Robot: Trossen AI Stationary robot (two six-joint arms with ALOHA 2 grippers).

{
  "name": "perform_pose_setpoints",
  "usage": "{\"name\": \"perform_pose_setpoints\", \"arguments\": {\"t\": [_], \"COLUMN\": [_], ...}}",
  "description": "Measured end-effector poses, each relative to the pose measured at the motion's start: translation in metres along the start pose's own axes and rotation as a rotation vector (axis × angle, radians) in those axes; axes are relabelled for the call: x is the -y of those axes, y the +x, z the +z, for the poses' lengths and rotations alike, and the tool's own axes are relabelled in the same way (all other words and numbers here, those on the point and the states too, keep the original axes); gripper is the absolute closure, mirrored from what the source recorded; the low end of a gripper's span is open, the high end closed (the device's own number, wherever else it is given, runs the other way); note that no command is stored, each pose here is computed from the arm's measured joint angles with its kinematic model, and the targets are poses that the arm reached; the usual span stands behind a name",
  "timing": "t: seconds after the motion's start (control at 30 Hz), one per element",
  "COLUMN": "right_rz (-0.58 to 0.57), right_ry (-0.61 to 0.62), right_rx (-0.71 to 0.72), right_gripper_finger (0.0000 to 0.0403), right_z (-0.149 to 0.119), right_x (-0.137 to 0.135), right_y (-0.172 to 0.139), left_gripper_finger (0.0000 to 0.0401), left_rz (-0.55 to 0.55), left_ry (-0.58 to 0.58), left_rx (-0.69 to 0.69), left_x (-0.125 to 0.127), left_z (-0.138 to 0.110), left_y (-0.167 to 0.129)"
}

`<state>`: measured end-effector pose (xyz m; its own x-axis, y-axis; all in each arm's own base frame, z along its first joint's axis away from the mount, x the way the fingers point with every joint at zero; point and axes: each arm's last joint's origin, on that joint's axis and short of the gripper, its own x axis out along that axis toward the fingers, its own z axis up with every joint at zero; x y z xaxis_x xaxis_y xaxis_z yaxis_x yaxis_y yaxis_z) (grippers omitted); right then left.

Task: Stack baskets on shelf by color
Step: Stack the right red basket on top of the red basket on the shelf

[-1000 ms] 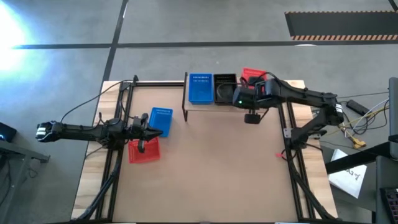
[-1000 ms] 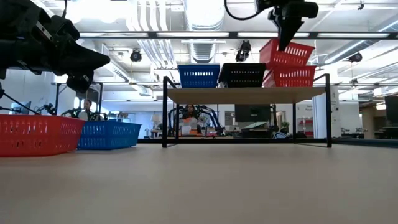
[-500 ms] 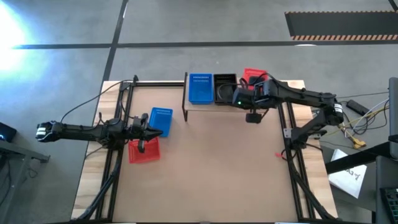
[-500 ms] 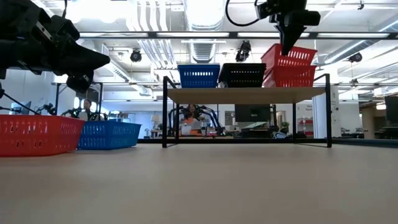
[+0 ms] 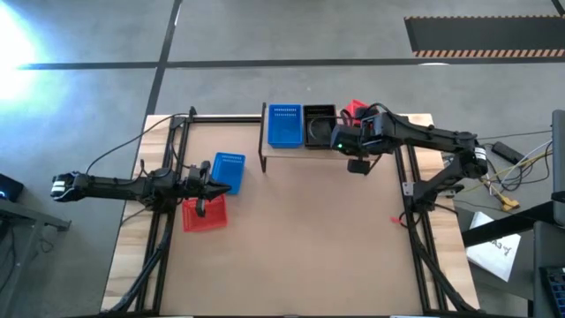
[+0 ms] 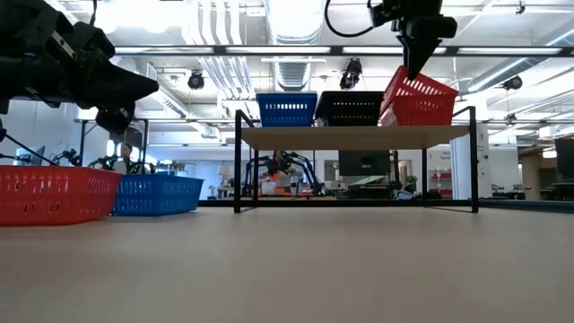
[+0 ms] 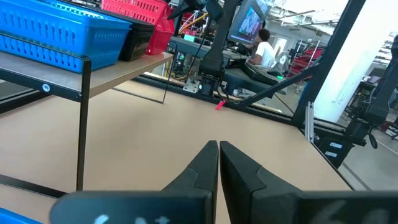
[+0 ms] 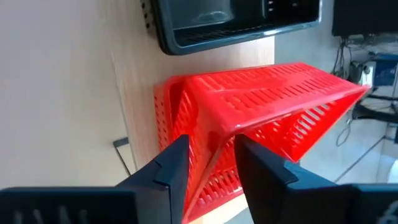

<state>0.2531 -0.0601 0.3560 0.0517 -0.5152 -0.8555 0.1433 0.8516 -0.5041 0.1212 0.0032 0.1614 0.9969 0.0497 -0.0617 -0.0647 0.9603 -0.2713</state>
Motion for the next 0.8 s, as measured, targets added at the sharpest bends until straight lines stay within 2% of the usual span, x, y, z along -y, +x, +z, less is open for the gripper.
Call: {"name": "perform_pose_setpoints", "arguments": {"t": [0.17, 0.4, 0.8], "right_rz": [0.01, 0.011, -0.005], "right_ry": [0.029, 0.031, 0.006], "right_rx": [0.029, 0.042, 0.02], "right_gripper_finger": [0.0295, 0.0383, 0.0391], "right_z": [-0.0043, -0.0066, -0.0065], "right_x": [0.0024, 0.0037, 0.0032], "right_y": [-0.0055, -0.0082, -0.0065], "left_gripper_finger": [0.0401, 0.0401, 0.0401], "left_rz": [0.0, 0.0, 0.0], "left_ry": [0.0, 0.0, 0.0], "left_rx": [0.0, 0.0, 0.0], "left_x": [0.0, 0.0, 0.0], "left_z": [0.0001, 0.0001, 0.0], "left_y": [0.0, 0.0, 0.0]}}
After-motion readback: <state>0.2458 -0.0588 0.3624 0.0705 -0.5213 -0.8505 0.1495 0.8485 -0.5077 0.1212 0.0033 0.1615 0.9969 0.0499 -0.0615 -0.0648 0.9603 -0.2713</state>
